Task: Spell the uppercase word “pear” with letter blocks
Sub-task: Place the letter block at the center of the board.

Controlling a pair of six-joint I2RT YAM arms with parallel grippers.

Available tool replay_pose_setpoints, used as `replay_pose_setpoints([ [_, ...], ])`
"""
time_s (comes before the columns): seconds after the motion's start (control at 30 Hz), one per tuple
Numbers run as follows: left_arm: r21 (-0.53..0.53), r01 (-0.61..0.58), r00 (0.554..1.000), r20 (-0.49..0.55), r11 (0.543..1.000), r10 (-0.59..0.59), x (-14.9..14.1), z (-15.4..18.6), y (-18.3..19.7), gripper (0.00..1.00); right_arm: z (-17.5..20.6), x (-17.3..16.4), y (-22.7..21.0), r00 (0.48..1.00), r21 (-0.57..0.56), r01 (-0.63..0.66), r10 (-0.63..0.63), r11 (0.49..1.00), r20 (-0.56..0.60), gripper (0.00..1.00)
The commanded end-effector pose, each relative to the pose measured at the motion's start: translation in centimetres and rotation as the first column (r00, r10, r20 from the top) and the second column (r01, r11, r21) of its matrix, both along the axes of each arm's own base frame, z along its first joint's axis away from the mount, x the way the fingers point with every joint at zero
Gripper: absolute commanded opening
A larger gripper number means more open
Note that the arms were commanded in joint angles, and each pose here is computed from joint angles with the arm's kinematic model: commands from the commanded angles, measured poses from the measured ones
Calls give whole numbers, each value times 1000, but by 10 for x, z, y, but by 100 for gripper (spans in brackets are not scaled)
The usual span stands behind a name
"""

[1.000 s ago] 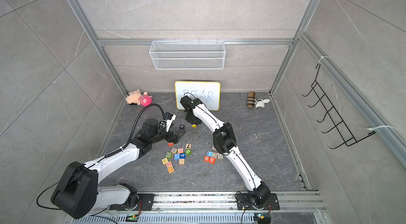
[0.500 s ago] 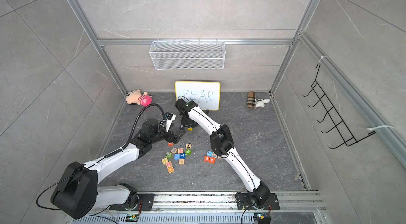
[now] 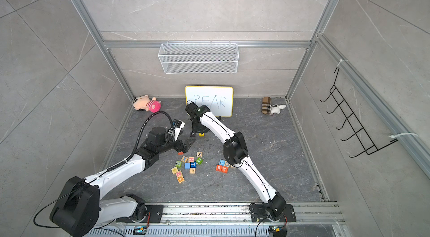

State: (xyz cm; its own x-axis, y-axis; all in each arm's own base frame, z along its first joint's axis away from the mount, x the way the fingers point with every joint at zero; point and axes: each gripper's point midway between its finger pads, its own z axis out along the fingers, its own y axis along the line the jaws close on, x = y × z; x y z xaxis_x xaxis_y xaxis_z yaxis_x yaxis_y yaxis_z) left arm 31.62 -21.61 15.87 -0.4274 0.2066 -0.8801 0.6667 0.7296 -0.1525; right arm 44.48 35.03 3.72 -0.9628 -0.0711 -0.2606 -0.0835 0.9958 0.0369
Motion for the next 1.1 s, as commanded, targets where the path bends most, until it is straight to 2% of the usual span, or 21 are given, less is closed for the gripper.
replay_pose_setpoints([
  [0.0,-6,8,999,41,1000,-8,0,10,0,100,6,2,-8,1000,-22,-24,24,999,2,30],
  [0.63,-10,8,999,34,1000,-8,4,10,-3,100,-28,3,-7,999,-14,3,-4,1000,-45,31],
  [0.8,-9,8,1000,30,1000,-8,4,8,-3,100,-30,3,-6,999,-9,5,-5,1000,-51,33],
  [0.97,-11,10,999,31,1000,-10,5,9,-4,100,-29,2,-7,999,-8,12,-12,1000,-52,41],
  [1.07,-12,13,999,29,1000,-13,5,8,-5,100,-27,2,-6,998,-1,12,-12,1000,-55,42],
])
